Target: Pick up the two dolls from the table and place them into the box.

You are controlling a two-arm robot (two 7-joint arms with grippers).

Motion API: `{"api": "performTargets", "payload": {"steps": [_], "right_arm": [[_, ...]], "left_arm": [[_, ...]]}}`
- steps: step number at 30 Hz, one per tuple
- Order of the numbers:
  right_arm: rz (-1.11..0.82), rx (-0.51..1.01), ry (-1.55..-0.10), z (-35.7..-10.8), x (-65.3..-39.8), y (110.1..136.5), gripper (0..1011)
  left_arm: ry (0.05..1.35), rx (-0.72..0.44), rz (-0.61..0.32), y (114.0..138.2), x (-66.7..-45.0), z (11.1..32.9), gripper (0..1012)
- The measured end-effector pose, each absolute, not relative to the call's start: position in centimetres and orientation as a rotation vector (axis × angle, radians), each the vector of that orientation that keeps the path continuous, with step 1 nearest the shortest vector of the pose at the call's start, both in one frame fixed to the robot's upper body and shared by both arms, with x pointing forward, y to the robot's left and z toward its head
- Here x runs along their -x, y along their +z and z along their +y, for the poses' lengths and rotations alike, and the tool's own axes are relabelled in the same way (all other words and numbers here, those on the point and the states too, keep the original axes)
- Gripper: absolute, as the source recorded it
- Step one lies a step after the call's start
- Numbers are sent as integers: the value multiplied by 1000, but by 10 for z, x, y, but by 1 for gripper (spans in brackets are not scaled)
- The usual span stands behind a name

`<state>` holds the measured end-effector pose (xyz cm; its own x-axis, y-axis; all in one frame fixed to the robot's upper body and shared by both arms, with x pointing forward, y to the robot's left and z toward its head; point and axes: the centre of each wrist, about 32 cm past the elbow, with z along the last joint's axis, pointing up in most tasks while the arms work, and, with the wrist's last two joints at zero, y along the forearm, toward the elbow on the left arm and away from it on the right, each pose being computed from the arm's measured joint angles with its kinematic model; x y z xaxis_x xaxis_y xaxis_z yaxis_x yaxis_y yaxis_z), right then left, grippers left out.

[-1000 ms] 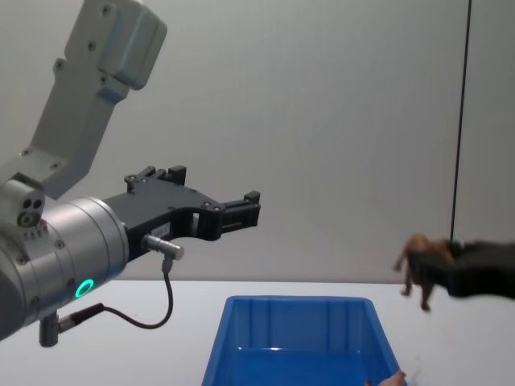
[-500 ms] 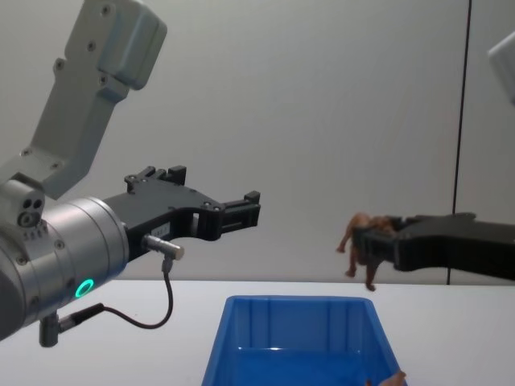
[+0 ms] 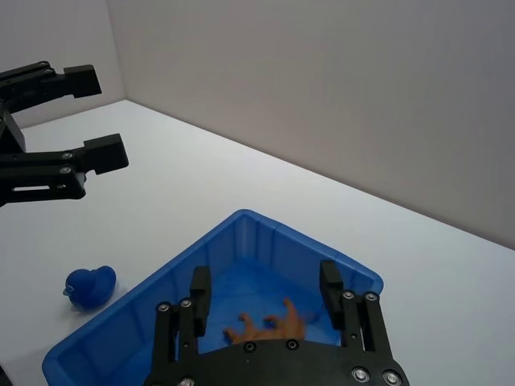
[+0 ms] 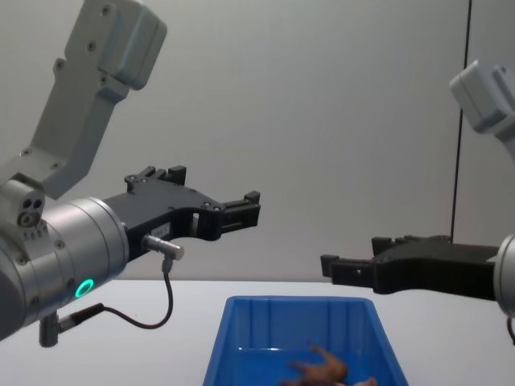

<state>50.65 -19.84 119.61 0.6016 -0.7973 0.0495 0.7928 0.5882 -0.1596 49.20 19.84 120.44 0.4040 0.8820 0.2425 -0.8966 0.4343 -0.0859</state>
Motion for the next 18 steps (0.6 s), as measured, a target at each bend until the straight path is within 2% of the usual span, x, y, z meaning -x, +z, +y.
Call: {"api": "performTargets", "payload": {"steps": [3,6,8,18], "right_arm": [[26,169,-927,-199,-507,1196,854],[20,160,-936,-204,-507,1195,967],[18,156,-941,-207,-506,1195,995],[11,141,-977,-231,-500,1191,1001]], "left_arm": [[1124,-61,-268,1204,-492,198,1004],[1124,-61,-268,1204,-492,198,1004],[1124,-61,-267,1204,-492,198,1004],[1124,-61,-268,1204,-492,198,1004]]}}
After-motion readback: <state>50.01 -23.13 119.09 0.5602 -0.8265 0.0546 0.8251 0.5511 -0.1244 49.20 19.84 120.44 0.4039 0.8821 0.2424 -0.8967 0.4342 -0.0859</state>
